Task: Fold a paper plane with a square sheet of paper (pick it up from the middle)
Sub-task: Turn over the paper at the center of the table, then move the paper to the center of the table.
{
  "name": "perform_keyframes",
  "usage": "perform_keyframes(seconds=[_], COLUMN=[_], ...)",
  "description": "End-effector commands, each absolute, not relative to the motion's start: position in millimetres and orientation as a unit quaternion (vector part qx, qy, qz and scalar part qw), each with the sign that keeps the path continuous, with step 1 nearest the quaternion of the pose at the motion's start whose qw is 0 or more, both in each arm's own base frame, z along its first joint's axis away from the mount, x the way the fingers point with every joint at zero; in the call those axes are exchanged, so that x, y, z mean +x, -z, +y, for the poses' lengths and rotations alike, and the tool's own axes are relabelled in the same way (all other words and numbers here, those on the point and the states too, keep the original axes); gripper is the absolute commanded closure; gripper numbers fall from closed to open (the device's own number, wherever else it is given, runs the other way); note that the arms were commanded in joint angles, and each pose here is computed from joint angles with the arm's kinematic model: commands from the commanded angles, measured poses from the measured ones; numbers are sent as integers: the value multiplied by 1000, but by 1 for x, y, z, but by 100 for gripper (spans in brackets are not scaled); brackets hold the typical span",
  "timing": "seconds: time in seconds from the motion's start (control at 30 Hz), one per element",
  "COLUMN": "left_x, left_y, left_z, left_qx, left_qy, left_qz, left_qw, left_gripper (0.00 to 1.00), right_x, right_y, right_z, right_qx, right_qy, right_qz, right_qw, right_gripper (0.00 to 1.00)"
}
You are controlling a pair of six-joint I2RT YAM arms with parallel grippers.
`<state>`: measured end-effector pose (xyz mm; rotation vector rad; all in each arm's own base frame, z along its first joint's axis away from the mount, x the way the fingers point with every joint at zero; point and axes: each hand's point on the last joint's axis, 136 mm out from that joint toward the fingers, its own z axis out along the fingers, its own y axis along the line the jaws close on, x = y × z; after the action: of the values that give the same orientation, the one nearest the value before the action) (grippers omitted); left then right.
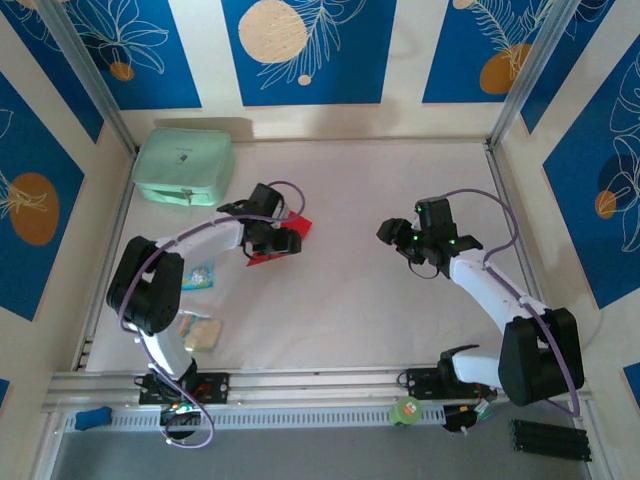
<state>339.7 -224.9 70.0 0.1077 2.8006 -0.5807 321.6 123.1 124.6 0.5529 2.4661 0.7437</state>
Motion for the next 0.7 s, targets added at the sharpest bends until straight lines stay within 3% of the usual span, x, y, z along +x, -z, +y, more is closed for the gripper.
perform_keyframes(seconds=[0.0,0.13,0.67], left_x=[362,378,386], left_y=[-79,-63,-30], left_z=[-229,-218,-197], left_qx=[13,-13,-37], left_qy=[260,260,223], left_qz=[951,952,964], left_qw=[167,160,142], left_gripper=[40,42,44], right_x=[324,325,328], right_y=[-134,-137,-124], right_z=[140,148,164], right_qx=[184,167,159], right_qy=[-301,-300,-290], right_qz=[900,900,914], right_qw=[257,269,235], right_gripper=[35,28,29])
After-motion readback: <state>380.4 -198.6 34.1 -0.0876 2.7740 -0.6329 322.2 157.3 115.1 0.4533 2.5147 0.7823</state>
